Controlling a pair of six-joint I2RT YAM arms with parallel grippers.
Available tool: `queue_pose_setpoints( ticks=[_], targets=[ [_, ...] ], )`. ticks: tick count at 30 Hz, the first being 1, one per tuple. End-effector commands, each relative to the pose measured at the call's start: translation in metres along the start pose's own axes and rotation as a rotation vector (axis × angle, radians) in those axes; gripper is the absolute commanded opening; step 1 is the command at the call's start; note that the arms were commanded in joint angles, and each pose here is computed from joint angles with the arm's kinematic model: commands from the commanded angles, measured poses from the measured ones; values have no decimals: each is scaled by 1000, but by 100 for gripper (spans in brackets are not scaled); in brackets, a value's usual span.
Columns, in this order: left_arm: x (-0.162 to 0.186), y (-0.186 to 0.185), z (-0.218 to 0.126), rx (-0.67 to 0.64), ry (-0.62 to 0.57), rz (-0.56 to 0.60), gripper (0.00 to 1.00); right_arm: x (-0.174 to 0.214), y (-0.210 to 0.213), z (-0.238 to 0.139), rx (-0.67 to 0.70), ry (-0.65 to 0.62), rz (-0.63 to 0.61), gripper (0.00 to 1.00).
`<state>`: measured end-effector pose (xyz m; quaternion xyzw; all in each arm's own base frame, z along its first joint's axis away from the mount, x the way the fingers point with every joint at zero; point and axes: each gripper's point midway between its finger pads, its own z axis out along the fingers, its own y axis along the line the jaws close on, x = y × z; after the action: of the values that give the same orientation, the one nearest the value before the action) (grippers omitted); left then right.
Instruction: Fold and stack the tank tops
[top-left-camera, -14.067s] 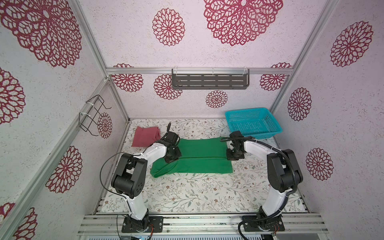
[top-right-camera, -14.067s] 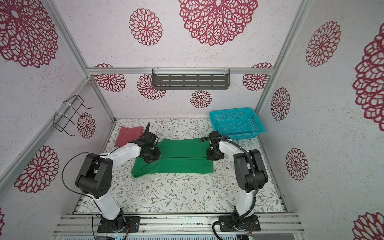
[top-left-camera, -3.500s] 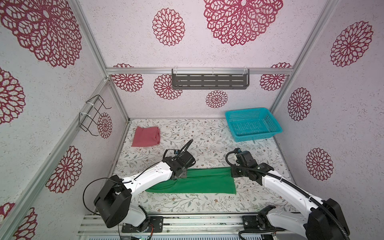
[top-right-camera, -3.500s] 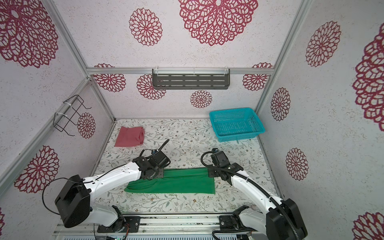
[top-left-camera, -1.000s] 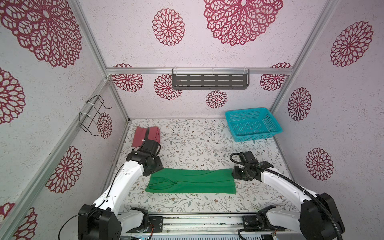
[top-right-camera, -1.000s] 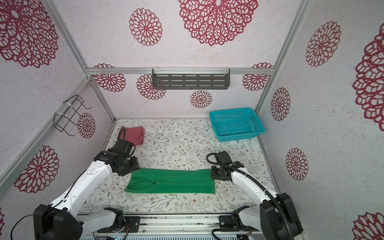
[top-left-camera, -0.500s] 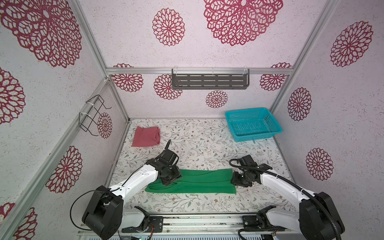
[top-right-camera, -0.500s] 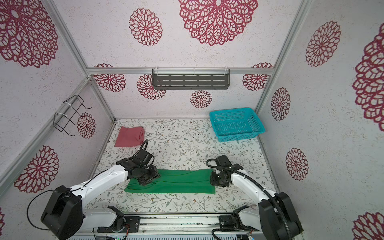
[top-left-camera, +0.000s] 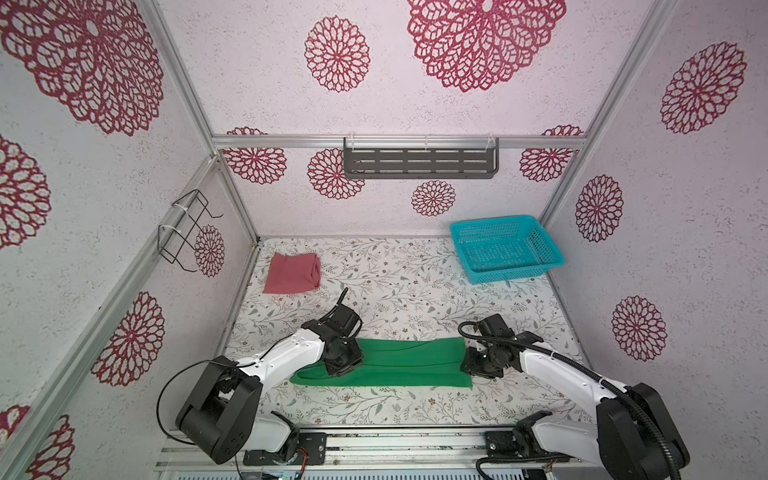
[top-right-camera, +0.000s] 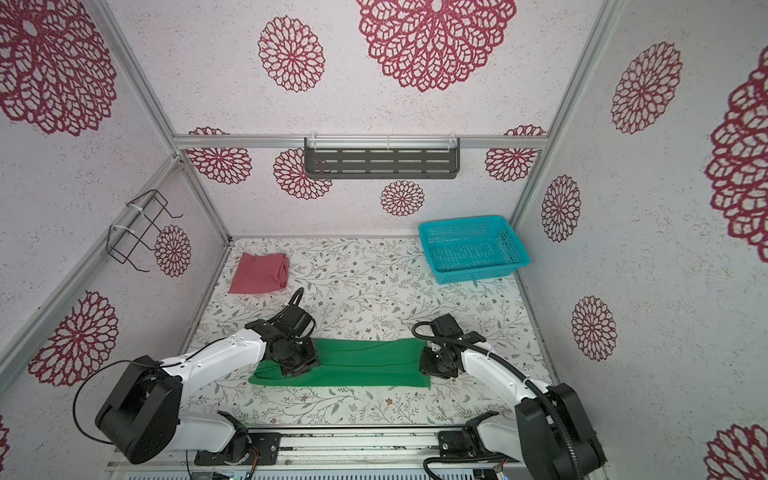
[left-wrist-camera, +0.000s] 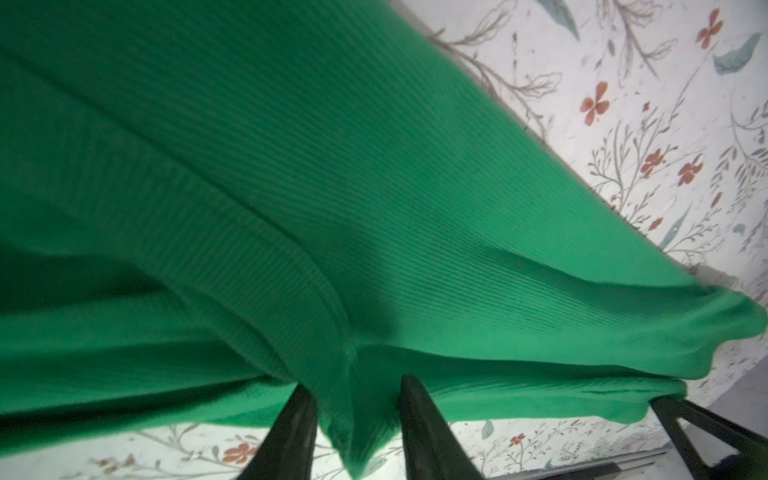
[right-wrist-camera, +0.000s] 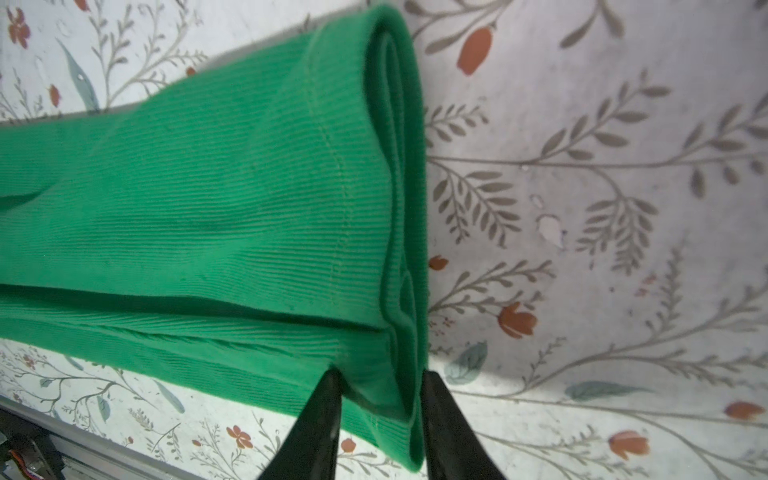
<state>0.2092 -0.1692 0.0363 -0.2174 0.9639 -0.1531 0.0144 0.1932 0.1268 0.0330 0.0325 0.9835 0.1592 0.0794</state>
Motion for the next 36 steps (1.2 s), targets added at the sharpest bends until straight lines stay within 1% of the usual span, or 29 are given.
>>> queue_pose_setpoints(
  ticks=[1,4,7,10,13,15,20,25,29,33,36],
  targets=[
    [-6,-10,-4,17,-24,14,27,-3,5,-5,-8,-12,6,29],
    [-6,-9,-8,6,-34,21,18,-5,4,-9,9,-10,-2,21],
    [-8,-8,-14,-6,-42,32,10,-6,2,-12,25,-4,-14,15],
    [-11,-10,-19,-16,-50,53,6,-9,4,-16,38,-3,-31,11],
    [-16,-13,-24,-32,-61,76,3,-17,6,-21,47,-18,-46,4],
    [-20,-15,-27,-38,-68,91,1,-23,9,-24,54,-25,-59,2],
    [-37,-20,-36,-49,-82,127,0,-45,15,-34,76,-52,-101,2],
    [-68,-25,-42,-71,-96,178,0,-83,23,-37,72,-122,-117,0],
    [-97,-32,-40,-83,-88,229,0,-115,30,-29,54,-168,-122,0],
    [-130,-39,-37,-105,-84,285,0,-147,34,-18,49,-185,-145,0],
    [-154,-44,-34,-111,-86,306,0,-167,37,-8,48,-181,-166,0]
  ],
)
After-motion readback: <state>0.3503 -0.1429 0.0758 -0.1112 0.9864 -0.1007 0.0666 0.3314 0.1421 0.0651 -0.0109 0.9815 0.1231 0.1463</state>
